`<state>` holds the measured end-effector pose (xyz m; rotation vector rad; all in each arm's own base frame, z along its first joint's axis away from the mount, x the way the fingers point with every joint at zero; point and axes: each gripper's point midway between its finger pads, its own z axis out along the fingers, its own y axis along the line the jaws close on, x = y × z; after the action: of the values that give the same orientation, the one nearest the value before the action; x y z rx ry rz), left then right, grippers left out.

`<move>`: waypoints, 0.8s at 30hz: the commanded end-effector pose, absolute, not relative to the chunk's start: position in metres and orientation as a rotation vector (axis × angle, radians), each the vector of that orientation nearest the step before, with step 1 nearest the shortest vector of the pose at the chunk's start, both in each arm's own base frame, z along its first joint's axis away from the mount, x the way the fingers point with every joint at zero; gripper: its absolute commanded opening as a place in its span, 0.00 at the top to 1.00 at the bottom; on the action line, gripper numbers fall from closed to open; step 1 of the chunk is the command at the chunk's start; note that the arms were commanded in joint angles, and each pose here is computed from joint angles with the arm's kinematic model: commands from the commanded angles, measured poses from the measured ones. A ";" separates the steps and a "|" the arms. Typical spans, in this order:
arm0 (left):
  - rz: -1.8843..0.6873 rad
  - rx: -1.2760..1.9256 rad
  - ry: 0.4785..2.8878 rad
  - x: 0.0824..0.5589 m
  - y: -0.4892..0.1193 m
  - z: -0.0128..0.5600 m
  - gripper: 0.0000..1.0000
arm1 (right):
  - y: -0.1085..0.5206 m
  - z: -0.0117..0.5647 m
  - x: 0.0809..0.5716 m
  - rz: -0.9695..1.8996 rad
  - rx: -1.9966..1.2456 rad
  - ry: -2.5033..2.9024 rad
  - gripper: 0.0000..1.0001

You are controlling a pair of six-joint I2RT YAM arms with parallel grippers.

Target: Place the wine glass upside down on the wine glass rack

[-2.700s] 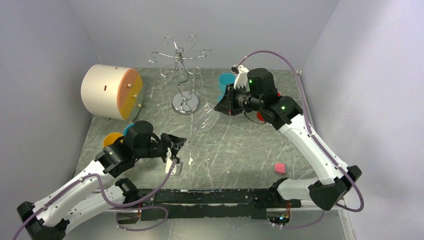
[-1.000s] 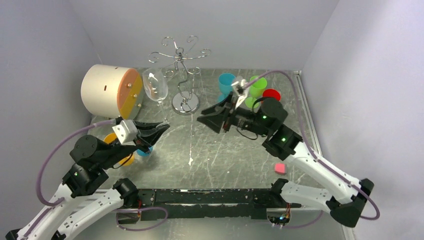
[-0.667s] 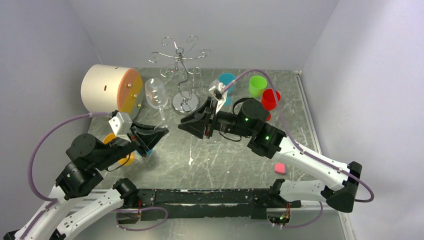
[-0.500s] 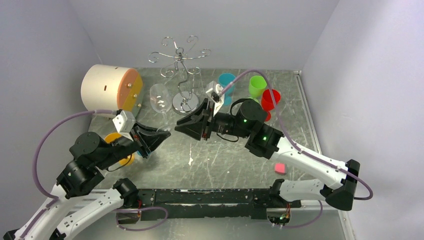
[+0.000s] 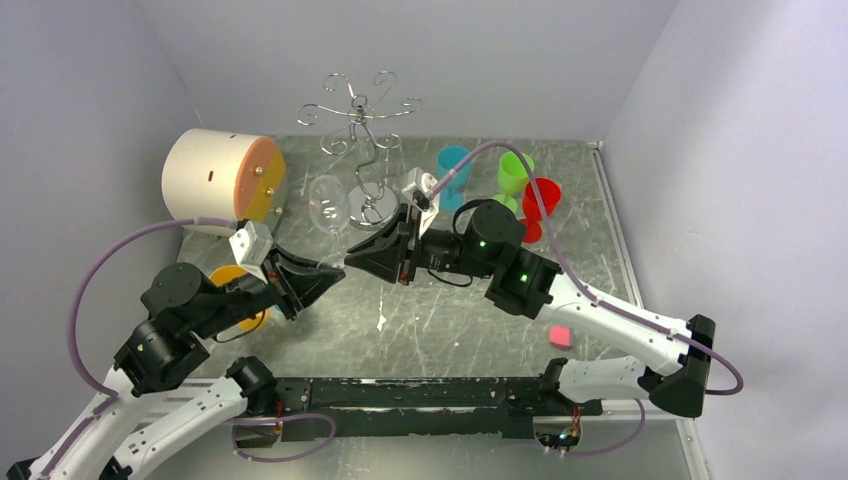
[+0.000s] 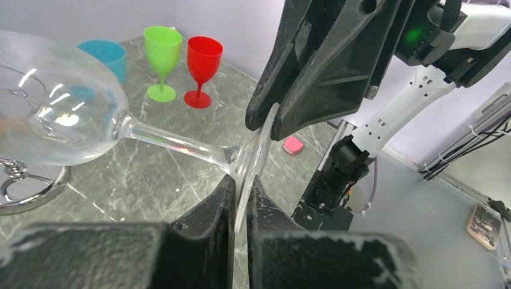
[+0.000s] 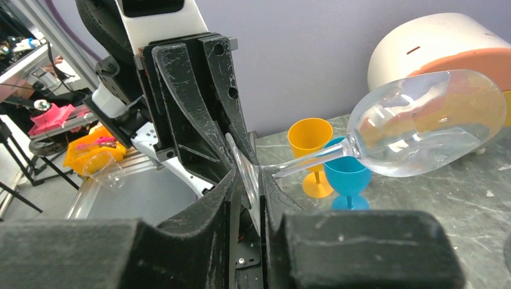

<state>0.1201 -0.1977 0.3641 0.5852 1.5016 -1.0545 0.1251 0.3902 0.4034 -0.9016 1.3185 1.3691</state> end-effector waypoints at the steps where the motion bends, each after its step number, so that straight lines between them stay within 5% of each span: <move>1: -1.088 0.613 1.454 0.116 -0.202 0.377 0.93 | 0.391 0.410 0.127 1.349 -0.898 1.306 0.84; 7: -1.073 0.612 1.457 0.119 -0.202 0.373 0.93 | 0.388 0.402 0.125 1.337 -0.914 1.318 1.00; 10: -1.063 0.611 1.466 0.121 -0.203 0.370 0.84 | 0.387 0.395 0.127 1.323 -0.919 1.343 1.00; 22: -0.991 0.595 1.519 0.134 -0.201 0.359 0.19 | 0.371 0.384 0.144 1.253 -0.765 1.486 1.00; 24: -0.967 0.589 1.531 0.137 -0.199 0.355 0.02 | 0.366 0.381 0.152 1.220 -0.714 1.525 1.00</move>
<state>0.1282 -0.2029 0.3551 0.6095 1.5323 -1.0218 0.1398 0.3814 0.3604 -0.8450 1.5324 1.2657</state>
